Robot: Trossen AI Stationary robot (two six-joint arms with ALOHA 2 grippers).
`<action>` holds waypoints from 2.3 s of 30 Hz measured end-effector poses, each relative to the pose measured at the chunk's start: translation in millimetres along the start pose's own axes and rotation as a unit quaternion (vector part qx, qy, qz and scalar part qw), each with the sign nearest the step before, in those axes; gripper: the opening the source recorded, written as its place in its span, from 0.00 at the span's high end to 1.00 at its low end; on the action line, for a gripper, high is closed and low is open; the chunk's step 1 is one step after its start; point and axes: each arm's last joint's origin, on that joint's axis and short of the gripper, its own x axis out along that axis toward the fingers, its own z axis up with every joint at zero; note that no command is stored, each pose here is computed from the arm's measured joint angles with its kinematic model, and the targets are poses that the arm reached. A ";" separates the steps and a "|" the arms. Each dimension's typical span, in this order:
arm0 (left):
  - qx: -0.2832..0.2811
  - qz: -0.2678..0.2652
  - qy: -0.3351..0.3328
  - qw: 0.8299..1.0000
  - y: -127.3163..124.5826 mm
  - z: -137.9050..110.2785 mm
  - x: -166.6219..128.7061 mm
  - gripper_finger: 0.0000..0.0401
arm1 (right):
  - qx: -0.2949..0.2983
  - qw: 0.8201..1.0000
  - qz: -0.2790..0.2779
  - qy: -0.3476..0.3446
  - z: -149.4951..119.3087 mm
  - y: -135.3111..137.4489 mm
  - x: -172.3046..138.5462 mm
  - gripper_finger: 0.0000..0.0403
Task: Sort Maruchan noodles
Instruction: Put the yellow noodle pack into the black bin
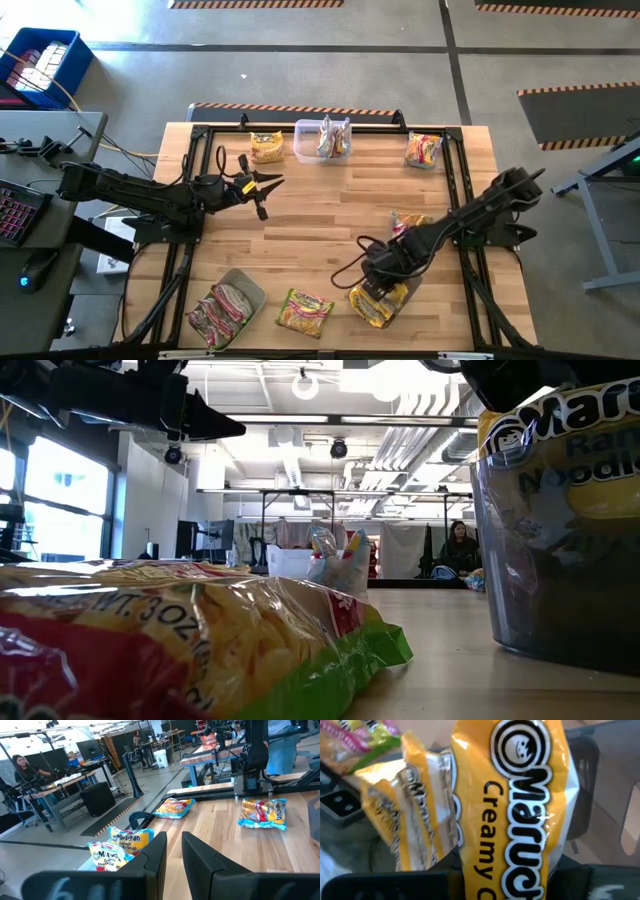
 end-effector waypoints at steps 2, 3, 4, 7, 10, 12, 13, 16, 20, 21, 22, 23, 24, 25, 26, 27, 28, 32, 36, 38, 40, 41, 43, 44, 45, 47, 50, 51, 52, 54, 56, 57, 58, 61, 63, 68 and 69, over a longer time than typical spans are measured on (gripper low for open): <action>0.000 0.000 0.000 1.000 0.0 0.0 0.0 0.87 | 0.001 1.000 -0.006 -0.013 -1.9 1.1 3.6 0.78; 0.000 0.000 0.000 1.000 0.0 0.0 0.0 0.87 | 0.000 1.000 -0.007 -0.017 -2.9 2.0 5.4 0.78; 0.000 0.000 0.000 1.000 0.0 0.0 0.0 0.87 | -0.001 1.000 -0.011 -0.020 -3.9 2.6 7.4 0.78; 0.000 0.002 0.000 1.000 0.1 0.1 0.0 0.87 | -0.009 1.000 -0.017 -0.024 -6.6 4.2 12.5 0.78; 0.000 0.003 0.000 1.000 0.2 0.1 0.0 0.87 | -0.016 0.999 -0.024 -0.030 -8.0 4.9 15.9 0.78; 0.000 0.004 0.000 1.000 0.3 0.1 0.0 0.87 | -0.022 0.999 -0.027 -0.034 -8.8 5.0 16.8 0.78; 0.000 0.004 0.000 1.000 0.3 0.1 0.0 0.87 | -0.025 0.999 -0.027 -0.036 -8.9 5.0 17.0 0.78; 0.000 0.004 0.000 1.000 0.3 0.1 0.0 0.87 | -0.028 0.998 -0.029 -0.045 -8.4 4.9 17.1 0.78; 0.000 0.004 0.000 1.000 0.3 0.1 0.0 0.87 | -0.034 0.998 -0.034 -0.051 -7.4 4.9 19.3 0.78; 0.000 0.004 0.000 1.000 0.3 0.1 0.0 0.87 | -0.034 0.997 -0.037 -0.052 -7.1 4.9 20.5 0.78; 0.000 0.004 0.000 1.000 0.3 0.1 0.0 0.87 | -0.034 0.997 -0.039 -0.051 -6.8 5.0 22.0 0.78; 0.000 0.004 0.001 1.000 0.3 0.1 0.0 0.87 | -0.035 0.997 -0.040 -0.051 -6.6 5.3 23.3 0.78; 0.000 0.006 0.001 1.000 0.4 0.1 0.0 0.87 | -0.038 0.997 -0.043 -0.050 -6.1 5.5 25.3 0.78; 0.000 0.009 0.002 1.000 0.5 0.1 0.0 0.87 | -0.041 0.997 -0.046 -0.049 -5.6 5.7 28.1 0.78; 0.000 0.010 0.002 1.000 0.6 0.0 0.0 0.87 | -0.044 0.997 -0.050 -0.048 -5.3 5.6 30.2 0.78; 0.000 0.010 0.002 1.000 0.6 0.0 0.0 0.87 | -0.045 0.997 -0.052 -0.046 -5.2 5.3 31.4 0.78; 0.000 0.010 0.002 1.000 0.6 0.0 0.0 0.87 | -0.045 0.997 -0.053 -0.046 -5.0 5.4 32.0 0.78; 0.000 0.010 0.002 1.000 0.6 0.0 0.0 0.87 | -0.053 0.996 -0.050 -0.046 -4.9 6.1 32.3 0.71; 0.000 0.010 0.002 1.000 0.6 0.0 0.0 0.87 | -0.066 0.997 -0.037 -0.030 -5.5 8.0 32.5 0.60; 0.000 0.011 0.002 1.000 0.7 0.1 0.0 0.87 | -0.072 0.997 -0.032 -0.016 -5.7 8.4 32.5 0.56; 0.000 0.011 0.002 1.000 0.7 0.1 0.0 0.87 | -0.076 0.997 -0.026 0.002 -5.6 8.4 31.9 0.54; 0.000 0.011 0.002 1.000 0.7 0.1 0.0 0.87 | -0.076 0.997 -0.022 0.011 -5.7 8.5 31.1 0.54; 0.000 0.011 0.002 1.000 0.7 0.1 0.0 0.87 | -0.072 0.997 -0.014 0.023 -6.1 8.5 27.7 0.53; 0.000 0.011 0.002 1.000 0.7 0.1 0.0 0.87 | -0.069 0.997 -0.009 0.028 -6.0 8.5 26.1 0.54; 0.000 0.011 0.002 1.000 0.7 0.1 0.0 0.87 | -0.065 0.997 -0.006 0.034 -6.2 8.5 24.8 0.54; 0.000 0.011 0.002 1.000 0.7 0.1 0.0 0.87 | -0.061 0.997 0.001 0.043 -7.4 8.5 21.6 0.56; 0.000 0.011 0.002 1.000 0.7 0.1 0.0 0.87 | -0.054 0.998 0.009 0.044 -8.6 8.5 16.9 0.61; 0.000 0.011 0.002 1.000 0.7 0.1 0.0 0.87 | -0.053 0.998 0.011 0.044 -8.6 8.7 16.3 0.63; 0.000 0.011 0.002 1.000 0.7 0.1 0.0 0.87 | -0.052 0.998 0.011 0.044 -8.5 8.7 16.2 0.65; 0.000 0.011 0.002 1.000 0.7 0.1 0.0 0.87 | -0.052 0.998 0.011 0.042 -8.5 8.7 16.1 0.70; 0.000 0.011 0.002 1.000 0.7 0.1 0.0 0.87 | -0.054 0.998 0.012 0.037 -7.7 8.8 16.1 0.76; 0.000 0.011 0.002 1.000 0.7 0.1 0.0 0.87 | -0.055 0.998 0.010 0.031 -7.2 8.8 16.3 0.78; 0.000 0.011 0.002 1.000 0.7 0.1 0.0 0.87 | -0.054 0.998 0.009 0.028 -6.2 8.7 16.8 0.80; 0.000 0.010 0.002 1.000 0.6 0.1 0.0 0.87 | -0.052 0.998 0.004 0.029 -4.8 8.6 19.9 0.81; 0.000 0.010 0.002 1.000 0.6 0.1 0.0 0.87 | -0.052 0.998 0.003 0.029 -4.7 8.6 20.3 0.78; 0.000 0.010 0.002 1.000 0.6 0.1 0.0 0.87 | -0.046 0.998 0.013 0.051 -2.0 8.6 18.9 0.60; 0.000 0.010 0.002 1.000 0.6 0.1 0.0 0.87 | -0.046 0.997 0.023 0.059 -1.4 9.7 18.5 0.57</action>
